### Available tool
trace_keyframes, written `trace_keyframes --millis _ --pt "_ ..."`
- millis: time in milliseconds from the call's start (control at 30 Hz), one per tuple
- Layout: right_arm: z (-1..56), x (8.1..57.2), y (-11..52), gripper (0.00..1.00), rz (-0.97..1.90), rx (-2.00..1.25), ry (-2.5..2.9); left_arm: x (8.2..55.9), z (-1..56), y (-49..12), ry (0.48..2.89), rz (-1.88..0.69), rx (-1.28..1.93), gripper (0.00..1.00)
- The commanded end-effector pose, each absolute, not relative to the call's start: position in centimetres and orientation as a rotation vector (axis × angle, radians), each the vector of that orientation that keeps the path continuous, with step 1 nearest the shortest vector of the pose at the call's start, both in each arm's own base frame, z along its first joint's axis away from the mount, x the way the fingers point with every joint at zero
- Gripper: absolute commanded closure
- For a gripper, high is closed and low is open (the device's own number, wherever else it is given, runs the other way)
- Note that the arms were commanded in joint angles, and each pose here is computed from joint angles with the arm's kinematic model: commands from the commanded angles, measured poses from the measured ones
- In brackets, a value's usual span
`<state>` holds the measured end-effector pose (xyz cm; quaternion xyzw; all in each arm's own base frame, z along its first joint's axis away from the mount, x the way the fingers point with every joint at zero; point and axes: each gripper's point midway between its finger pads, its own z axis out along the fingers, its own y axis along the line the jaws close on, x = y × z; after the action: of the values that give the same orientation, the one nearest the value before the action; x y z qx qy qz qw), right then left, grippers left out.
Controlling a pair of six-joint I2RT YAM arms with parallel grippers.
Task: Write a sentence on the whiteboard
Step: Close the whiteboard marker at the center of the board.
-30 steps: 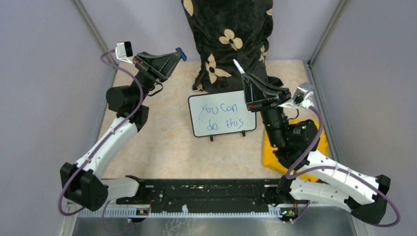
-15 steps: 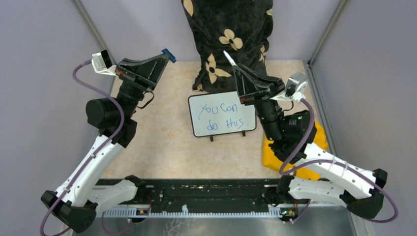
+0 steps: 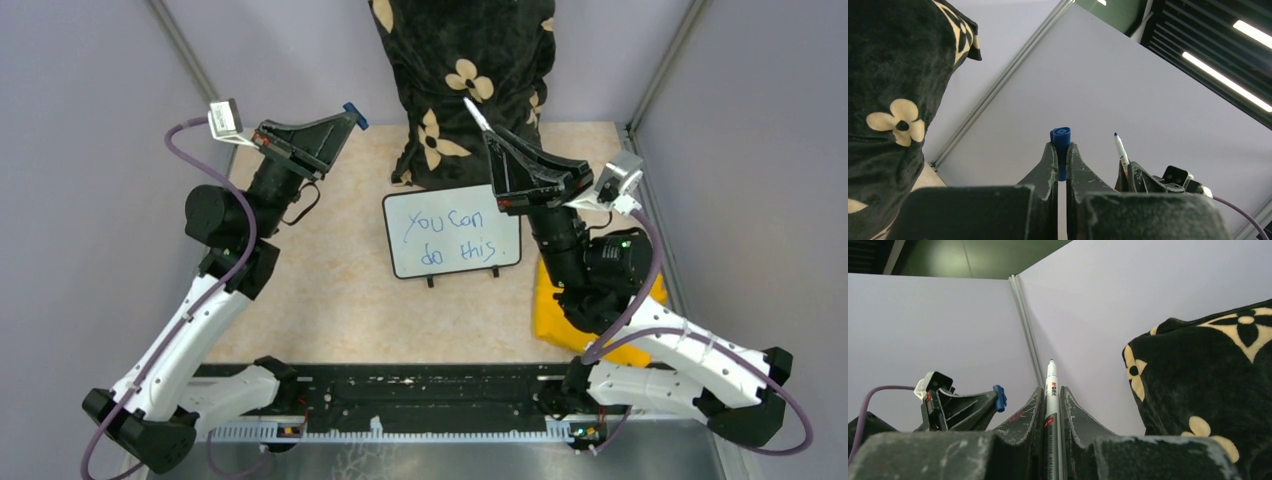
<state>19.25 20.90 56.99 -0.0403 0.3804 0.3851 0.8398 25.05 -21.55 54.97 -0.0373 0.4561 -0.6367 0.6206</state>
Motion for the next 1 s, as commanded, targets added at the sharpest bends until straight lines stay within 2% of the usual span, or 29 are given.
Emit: trace_keyframes --millis 0,233,500,700,967 --pt "56.4 18.9 21.5 1.00 0.860 -0.075 0.791 25.7 54.6 -20.8 1.056 -1.412 -0.104 1.00" --pt "54.1 19.7 22.7 1.00 0.852 -0.088 0.826 26.1 55.7 -21.3 1.035 -1.451 -0.080 1.00" --pt "56.1 19.1 23.2 1.00 0.896 -0.092 0.767 24.9 57.2 -19.5 0.921 -1.530 -0.100 1.00" --pt "57.7 18.9 23.9 1.00 0.931 -0.095 0.730 24.7 56.4 -17.6 0.897 -1.682 -0.267 1.00" --pt "58.6 16.6 26.3 1.00 0.926 -0.198 0.673 23.1 58.1 -17.4 0.803 -1.747 -0.192 1.00"
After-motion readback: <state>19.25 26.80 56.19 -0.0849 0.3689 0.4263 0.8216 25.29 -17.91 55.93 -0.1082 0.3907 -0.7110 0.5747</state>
